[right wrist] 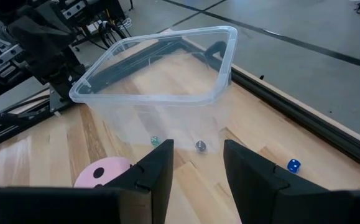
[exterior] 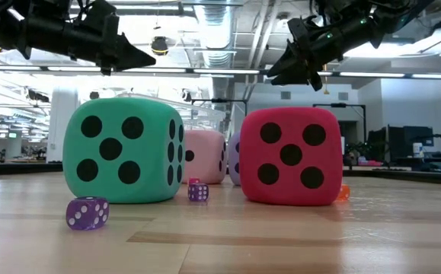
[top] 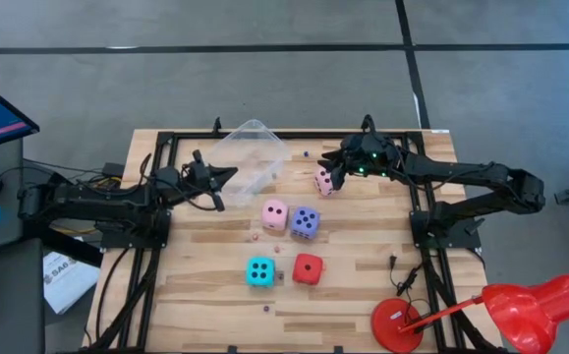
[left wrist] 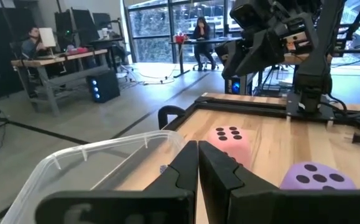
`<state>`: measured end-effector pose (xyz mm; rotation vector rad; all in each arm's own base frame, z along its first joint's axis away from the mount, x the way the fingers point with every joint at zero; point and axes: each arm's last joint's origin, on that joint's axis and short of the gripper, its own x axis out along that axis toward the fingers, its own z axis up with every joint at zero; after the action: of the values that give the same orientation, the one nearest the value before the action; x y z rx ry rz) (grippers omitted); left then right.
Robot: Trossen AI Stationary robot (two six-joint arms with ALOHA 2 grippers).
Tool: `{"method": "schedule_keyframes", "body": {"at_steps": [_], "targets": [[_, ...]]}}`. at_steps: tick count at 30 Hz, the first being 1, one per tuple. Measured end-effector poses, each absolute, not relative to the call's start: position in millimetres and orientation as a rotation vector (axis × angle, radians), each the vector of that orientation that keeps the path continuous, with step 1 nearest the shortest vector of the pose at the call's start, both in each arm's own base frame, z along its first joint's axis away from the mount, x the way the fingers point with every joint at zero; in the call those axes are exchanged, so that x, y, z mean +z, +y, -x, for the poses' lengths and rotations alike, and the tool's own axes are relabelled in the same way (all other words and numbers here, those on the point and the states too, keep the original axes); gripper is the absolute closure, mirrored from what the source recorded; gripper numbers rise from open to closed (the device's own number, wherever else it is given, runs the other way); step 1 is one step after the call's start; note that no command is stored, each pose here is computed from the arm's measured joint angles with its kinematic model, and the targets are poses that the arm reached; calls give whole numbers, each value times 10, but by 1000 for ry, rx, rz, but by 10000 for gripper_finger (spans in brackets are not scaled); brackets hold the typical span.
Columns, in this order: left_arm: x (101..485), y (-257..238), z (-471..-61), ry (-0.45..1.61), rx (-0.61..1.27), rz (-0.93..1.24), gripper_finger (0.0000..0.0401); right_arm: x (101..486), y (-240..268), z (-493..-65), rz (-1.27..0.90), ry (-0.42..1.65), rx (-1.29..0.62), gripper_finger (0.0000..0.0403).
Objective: Pick & Place Dice
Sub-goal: Put the top large pink dice into the transparent container
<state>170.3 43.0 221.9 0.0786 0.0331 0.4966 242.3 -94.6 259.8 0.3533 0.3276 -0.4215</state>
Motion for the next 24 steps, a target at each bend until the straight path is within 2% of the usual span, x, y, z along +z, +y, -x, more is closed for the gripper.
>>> {"method": "schedule_keyframes", "body": {"at_steps": [7,14,24], "targets": [[2249,425,-1678,32,496,-149,398,2594,-931,-2428,-353,333,-416,265],[2292,386,-1633,10,393,-152,398,2593,-928,-2428,-353,334,-415,265],[2345,338,-1420,30,373,-181,398,2594,-937,-2425,-353,333,-418,265]]}}
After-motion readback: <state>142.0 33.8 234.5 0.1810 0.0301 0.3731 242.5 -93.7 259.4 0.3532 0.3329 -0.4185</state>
